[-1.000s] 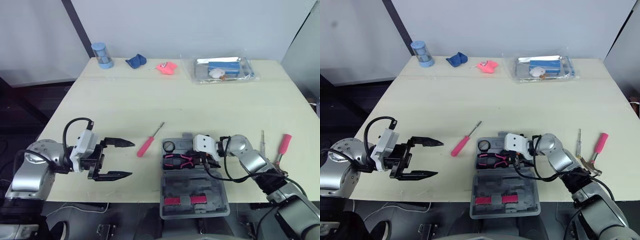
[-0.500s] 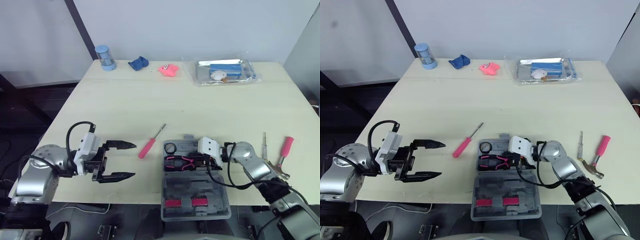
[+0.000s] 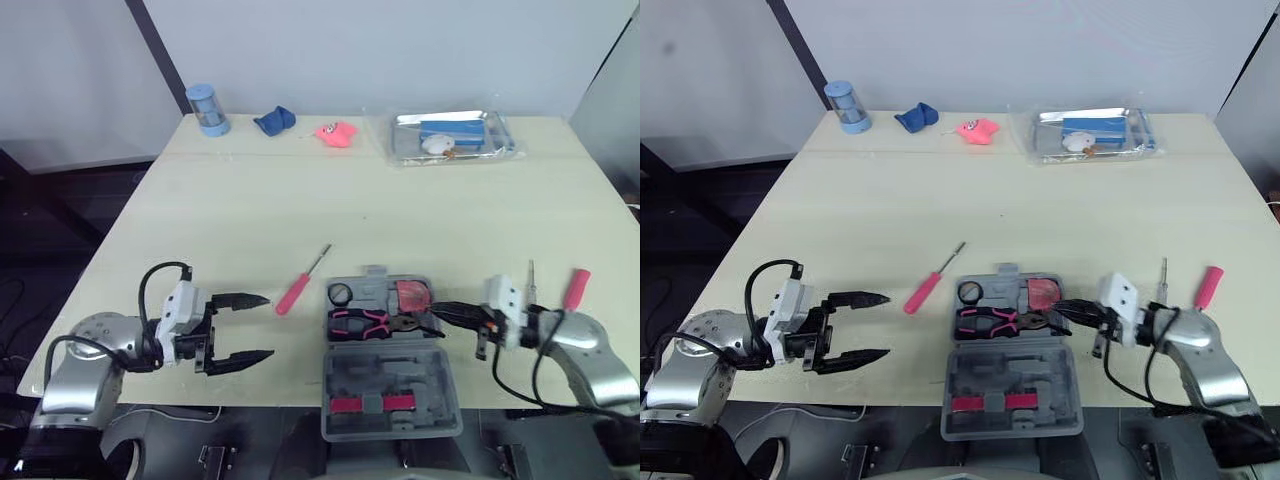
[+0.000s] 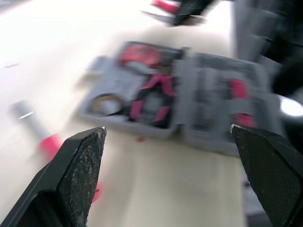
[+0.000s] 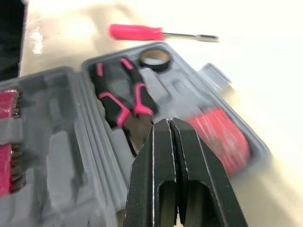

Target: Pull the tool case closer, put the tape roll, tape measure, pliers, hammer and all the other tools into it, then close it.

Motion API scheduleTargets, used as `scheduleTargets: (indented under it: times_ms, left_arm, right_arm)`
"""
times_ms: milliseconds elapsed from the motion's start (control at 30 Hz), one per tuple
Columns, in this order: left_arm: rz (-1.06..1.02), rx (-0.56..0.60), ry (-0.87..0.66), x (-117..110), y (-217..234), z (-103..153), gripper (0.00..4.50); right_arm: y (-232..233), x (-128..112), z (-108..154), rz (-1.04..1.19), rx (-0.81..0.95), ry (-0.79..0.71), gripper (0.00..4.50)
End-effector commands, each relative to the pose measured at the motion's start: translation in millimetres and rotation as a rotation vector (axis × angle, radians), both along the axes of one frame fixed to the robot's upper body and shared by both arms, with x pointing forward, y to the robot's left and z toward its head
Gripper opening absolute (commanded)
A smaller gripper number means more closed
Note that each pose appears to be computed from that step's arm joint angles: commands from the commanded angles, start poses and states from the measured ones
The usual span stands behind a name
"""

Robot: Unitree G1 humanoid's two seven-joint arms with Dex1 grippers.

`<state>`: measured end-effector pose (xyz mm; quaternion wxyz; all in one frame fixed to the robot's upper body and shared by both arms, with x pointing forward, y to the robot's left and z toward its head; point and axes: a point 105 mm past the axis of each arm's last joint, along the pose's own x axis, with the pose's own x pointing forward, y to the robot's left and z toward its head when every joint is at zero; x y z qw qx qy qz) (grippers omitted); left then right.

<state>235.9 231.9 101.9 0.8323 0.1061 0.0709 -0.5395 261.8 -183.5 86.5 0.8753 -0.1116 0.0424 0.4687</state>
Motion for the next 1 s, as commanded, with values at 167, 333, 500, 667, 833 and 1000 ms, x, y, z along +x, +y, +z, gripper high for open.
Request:
scheduleTargets:
  times_ms: [167, 333, 500, 667, 833, 1000]
  left_arm:
    - [0.383, -0.101, -0.008, -6, 63, -8, 4.5]
    - [0.528, -0.103, 0.049, -20, 90, -27, 4.5]
    - [0.565, -0.081, 0.083, -29, 100, -37, 4.5]
    - [0.551, -0.062, 0.088, -30, 100, -40, 4.5]
    - [0.428, -0.029, 0.065, -21, 75, -37, 4.5]
    - [0.26, 0.018, 0.063, -16, 44, -37, 4.5]
  right_arm:
    - [-133, -33, 17, -0.531, 0.091, -0.064, 0.05]
    - [-195, -81, -7, -0.773, 0.098, 0.019, 0.75]
    - [-211, -106, -28, -0.819, 0.087, 0.099, 2.88]
    - [-215, -106, -28, -0.815, 0.085, 0.099, 4.44]
    - [-184, -84, -16, -0.641, 0.077, 0.094, 4.44]
    - [-138, -67, -12, -0.432, 0.049, 0.142, 4.44]
